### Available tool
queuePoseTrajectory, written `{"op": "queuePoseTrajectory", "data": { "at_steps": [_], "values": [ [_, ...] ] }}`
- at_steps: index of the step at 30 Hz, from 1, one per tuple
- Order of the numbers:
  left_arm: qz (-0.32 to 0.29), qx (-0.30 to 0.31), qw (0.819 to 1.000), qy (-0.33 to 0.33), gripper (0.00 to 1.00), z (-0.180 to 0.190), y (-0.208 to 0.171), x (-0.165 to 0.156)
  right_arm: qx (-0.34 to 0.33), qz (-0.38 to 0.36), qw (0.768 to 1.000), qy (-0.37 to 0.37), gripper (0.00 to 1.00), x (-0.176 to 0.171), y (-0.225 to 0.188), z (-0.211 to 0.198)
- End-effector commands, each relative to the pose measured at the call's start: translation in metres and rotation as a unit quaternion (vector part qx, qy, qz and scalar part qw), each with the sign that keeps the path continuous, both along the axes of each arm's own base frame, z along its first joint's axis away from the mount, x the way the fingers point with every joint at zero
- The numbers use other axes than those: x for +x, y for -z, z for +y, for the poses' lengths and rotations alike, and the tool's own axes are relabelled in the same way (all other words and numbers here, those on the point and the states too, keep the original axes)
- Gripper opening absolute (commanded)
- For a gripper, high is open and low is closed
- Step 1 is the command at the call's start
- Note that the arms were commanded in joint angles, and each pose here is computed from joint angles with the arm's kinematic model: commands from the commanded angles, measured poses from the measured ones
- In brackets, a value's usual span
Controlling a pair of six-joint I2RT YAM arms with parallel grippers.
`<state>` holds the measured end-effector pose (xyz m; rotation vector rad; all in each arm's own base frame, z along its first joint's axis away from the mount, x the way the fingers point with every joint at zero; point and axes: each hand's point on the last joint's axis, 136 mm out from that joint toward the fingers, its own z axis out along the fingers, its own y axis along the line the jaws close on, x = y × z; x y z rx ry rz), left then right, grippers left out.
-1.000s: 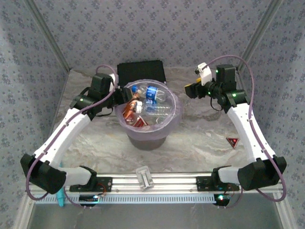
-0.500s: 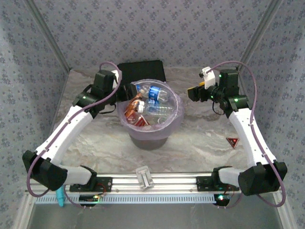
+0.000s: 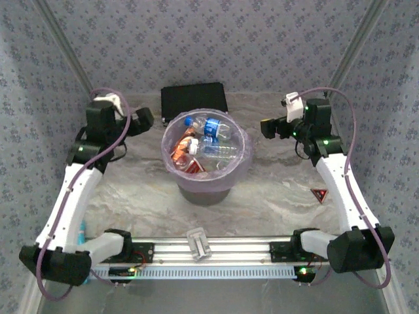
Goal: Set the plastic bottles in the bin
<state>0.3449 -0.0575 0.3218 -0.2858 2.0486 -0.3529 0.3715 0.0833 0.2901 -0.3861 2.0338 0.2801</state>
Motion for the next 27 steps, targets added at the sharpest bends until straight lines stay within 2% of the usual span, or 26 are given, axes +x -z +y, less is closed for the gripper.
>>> {"op": "queuePoseTrajectory", "data": {
  "at_steps": [1,3,8,12,16,22,27],
  "values": [
    [-0.026,0.066,0.994,-0.085,1.0,0.045,0.029,0.01,-0.005,0.0,0.998,0.059,1.0,0.009,0.021,-0.02],
    [-0.026,0.109,0.985,-0.135,1.0,0.068,0.052,0.008,-0.003,0.0,0.997,0.08,1.0,0.011,0.037,-0.028],
    [-0.016,0.167,0.97,-0.176,1.0,0.09,0.105,0.008,-0.017,0.009,0.99,0.14,1.0,0.013,0.086,-0.05],
    [-0.001,0.208,0.959,-0.194,1.0,0.103,0.154,0.007,-0.03,0.011,0.982,0.184,1.0,0.011,0.127,-0.07],
    [-0.002,0.22,0.959,-0.181,1.0,0.102,0.184,0.012,-0.045,0.018,0.977,0.209,1.0,0.01,0.157,-0.084],
    [-0.001,0.226,0.959,-0.171,1.0,0.101,0.207,0.026,-0.061,0.025,0.976,0.209,1.0,0.013,0.191,-0.086],
    [-0.011,0.241,0.96,-0.144,1.0,0.097,0.207,0.04,-0.089,-0.013,0.975,0.203,1.0,0.021,0.189,-0.089]
  ]
}}
